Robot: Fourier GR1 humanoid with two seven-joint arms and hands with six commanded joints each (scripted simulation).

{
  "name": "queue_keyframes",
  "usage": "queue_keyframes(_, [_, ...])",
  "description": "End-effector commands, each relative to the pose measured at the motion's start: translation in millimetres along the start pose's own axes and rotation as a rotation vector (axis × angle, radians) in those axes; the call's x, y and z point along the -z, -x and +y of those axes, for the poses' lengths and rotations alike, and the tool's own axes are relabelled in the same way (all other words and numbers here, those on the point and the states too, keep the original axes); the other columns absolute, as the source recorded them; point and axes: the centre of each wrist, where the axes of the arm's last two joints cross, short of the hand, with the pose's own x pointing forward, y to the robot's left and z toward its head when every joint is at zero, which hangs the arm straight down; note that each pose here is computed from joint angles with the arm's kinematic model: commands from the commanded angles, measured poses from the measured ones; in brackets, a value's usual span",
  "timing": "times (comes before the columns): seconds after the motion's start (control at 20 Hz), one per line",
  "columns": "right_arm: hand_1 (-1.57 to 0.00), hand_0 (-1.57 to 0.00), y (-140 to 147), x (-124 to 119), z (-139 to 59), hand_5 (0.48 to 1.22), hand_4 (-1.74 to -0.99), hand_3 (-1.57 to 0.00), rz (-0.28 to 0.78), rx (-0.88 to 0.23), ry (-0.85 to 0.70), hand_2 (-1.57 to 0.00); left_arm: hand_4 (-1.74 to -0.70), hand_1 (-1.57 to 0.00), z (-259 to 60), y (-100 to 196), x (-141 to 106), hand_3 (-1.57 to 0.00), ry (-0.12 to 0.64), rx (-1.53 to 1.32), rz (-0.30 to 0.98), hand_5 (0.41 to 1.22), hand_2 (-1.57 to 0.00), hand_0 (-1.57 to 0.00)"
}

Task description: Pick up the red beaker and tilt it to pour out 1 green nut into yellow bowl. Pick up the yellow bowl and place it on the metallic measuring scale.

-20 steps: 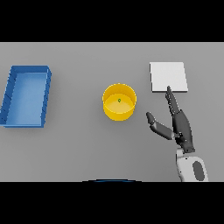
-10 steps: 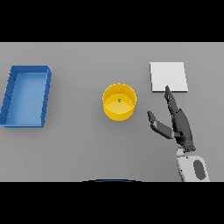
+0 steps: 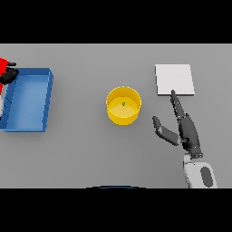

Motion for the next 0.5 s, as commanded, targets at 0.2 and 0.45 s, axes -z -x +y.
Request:
queue_keyframes(0.2, [0.00,0.00,-0.3,0.6,-1.3,0.670,-1.151,0.00,0.004,0.008,0.012,0.00,-1.23,-1.07,6.3,1.4,-18.6,-1.05,0.113,0.001,-0.023,0.737,-1.02,-1.17])
queue_keyframes(0.45, [0.00,0.00,2.8,-1.6,-1.5,0.669,-1.155,0.00,0.007,0.007,0.009,0.00,-0.88,-0.35,14.4,1.0,-22.6,-0.34,0.234,0.082,-0.006,0.644,-0.33,-0.38])
